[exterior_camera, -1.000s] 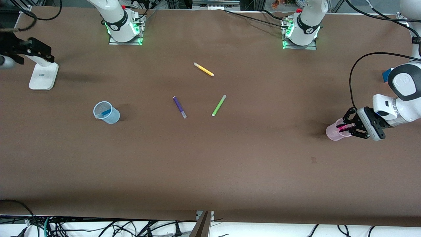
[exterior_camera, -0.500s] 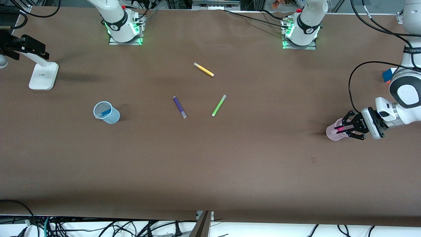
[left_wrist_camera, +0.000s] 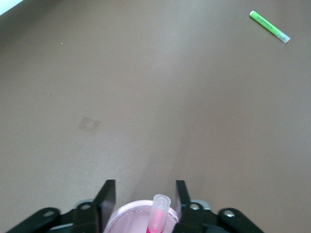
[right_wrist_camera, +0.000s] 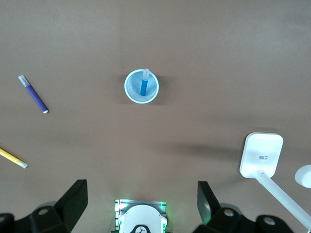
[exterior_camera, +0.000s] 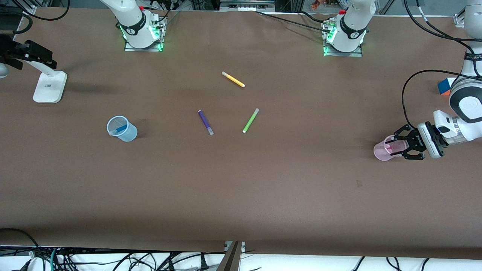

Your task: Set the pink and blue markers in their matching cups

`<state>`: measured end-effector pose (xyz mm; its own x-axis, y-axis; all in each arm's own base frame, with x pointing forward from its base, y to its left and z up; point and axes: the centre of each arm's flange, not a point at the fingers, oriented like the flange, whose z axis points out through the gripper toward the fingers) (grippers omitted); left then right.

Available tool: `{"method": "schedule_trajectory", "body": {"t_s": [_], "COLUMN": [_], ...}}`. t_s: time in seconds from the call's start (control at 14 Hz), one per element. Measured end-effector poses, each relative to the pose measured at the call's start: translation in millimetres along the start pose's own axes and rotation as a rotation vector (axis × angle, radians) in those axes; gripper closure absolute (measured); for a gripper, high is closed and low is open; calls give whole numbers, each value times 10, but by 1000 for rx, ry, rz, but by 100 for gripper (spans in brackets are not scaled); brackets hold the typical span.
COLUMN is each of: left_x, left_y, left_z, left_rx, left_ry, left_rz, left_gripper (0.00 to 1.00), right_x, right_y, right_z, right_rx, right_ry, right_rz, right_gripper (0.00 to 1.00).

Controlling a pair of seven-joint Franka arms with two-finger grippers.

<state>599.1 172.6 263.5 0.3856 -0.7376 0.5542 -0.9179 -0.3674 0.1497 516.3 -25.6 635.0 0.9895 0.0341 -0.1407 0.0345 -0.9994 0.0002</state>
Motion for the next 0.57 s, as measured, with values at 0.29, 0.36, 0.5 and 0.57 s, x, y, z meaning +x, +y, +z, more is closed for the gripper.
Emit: {"method": "schedule_trajectory", "body": {"t_s": [0.29, 0.36, 0.5, 0.57], "left_x": [465, 714, 1394, 1797], "left_y": [-45, -8, 204, 388], "left_z": [-376, -542, -892, -1041], "left_rx": [9, 9, 26, 44], "left_ry": [-3, -41, -159, -228], "left_rz": [-76, -124, -228, -283], "left_gripper": [0, 0, 0, 0], "right_x": [35, 35, 36, 37], "right_y": [-1, -1, 0, 0], "right_z": [-14, -16, -17, -17], "right_rx": [-2, -2, -2, -2], "right_ry": [3, 4, 4, 4], "right_rz": [0, 0, 0, 1], "right_gripper": [0, 0, 0, 0]}}
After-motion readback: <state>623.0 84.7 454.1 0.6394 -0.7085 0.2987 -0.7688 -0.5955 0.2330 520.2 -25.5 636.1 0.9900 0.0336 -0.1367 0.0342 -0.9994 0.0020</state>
